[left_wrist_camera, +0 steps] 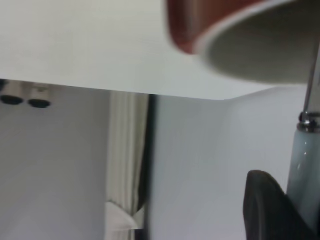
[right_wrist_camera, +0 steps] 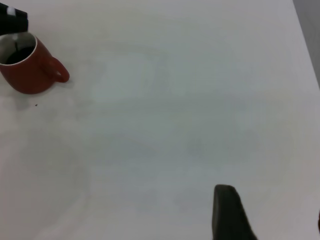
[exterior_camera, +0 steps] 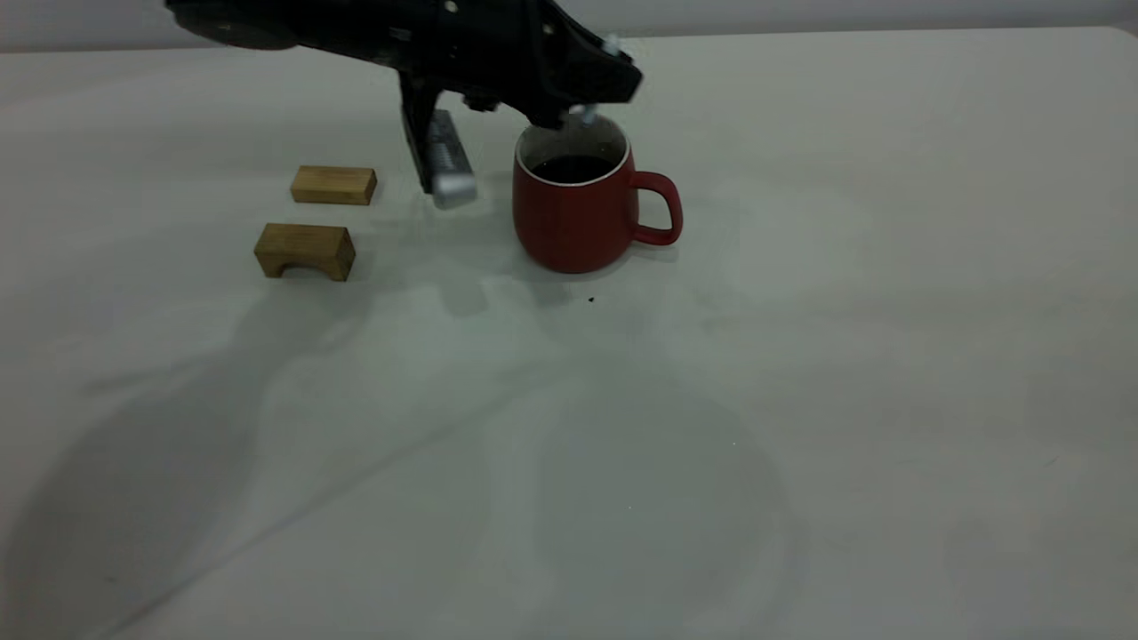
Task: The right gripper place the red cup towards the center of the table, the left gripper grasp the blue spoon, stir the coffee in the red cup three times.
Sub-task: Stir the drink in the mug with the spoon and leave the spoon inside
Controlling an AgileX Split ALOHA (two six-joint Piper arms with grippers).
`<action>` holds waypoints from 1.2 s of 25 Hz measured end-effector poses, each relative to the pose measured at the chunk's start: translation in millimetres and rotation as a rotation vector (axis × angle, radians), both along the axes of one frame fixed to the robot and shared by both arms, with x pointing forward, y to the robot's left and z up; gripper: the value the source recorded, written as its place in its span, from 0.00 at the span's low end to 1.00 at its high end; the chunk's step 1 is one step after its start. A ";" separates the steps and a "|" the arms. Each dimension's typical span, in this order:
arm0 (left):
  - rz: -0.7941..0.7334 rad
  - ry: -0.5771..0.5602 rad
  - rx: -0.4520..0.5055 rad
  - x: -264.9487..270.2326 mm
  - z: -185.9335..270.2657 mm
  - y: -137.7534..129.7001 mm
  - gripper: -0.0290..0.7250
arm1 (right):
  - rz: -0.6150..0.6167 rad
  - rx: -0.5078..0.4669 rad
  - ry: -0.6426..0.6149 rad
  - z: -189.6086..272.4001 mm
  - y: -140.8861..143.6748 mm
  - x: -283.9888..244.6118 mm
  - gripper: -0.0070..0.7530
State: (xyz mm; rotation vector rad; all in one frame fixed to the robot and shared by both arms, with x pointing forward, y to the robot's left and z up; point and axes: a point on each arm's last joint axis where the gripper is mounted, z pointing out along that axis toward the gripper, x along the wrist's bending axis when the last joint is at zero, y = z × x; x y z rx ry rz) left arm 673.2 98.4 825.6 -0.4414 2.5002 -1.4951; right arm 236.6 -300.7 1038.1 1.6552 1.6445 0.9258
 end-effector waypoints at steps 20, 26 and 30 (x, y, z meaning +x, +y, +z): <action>-0.065 0.063 -0.031 6.8 -4.3 10.5 0.23 | 0.000 0.000 0.000 0.0 0.0 0.0 0.61; -0.038 -0.092 -0.028 22.9 2.6 -3.7 0.23 | 0.000 0.000 0.000 0.0 0.0 0.0 0.61; -0.088 -0.084 -0.053 16.0 -1.3 -20.3 0.23 | 0.000 0.000 0.000 0.0 0.0 0.0 0.61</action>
